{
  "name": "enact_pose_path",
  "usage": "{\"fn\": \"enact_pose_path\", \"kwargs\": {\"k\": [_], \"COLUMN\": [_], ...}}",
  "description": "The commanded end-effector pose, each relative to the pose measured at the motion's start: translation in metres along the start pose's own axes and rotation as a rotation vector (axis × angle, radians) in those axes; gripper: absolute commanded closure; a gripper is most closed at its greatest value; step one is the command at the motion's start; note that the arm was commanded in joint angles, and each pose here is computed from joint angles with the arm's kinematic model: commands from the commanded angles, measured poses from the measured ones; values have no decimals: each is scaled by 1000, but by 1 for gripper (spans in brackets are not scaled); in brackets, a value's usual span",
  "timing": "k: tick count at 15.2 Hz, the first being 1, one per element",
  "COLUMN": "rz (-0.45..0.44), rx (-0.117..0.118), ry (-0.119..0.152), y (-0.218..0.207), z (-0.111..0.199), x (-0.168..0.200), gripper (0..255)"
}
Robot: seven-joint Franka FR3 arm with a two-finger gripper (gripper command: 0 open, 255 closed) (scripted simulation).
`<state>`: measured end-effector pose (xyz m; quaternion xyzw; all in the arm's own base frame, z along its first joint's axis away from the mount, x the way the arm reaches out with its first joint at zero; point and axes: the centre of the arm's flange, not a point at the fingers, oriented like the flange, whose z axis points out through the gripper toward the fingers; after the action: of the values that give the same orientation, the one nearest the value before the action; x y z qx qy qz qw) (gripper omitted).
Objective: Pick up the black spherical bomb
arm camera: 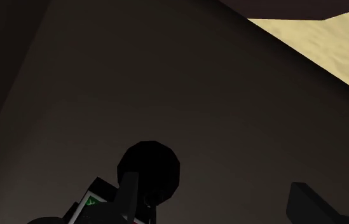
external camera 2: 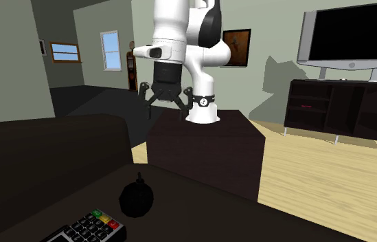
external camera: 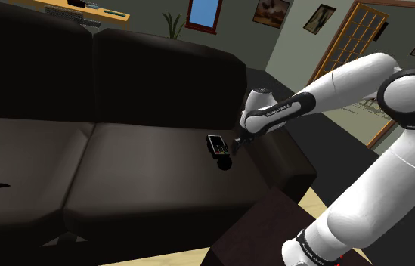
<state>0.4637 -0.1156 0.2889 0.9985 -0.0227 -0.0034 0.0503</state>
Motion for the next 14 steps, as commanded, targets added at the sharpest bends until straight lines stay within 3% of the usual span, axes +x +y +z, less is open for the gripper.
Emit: {"fn": "enact_pose_path", "kwargs": {"k": [1,9,14], "rz": [-1,-4,-4], "rx": [-5,-20,-21], "ry": [12,54,56], "y": [7,36,36], "z": [22,98,123], "x": [15,75,78], "gripper": [0,0,0]}}
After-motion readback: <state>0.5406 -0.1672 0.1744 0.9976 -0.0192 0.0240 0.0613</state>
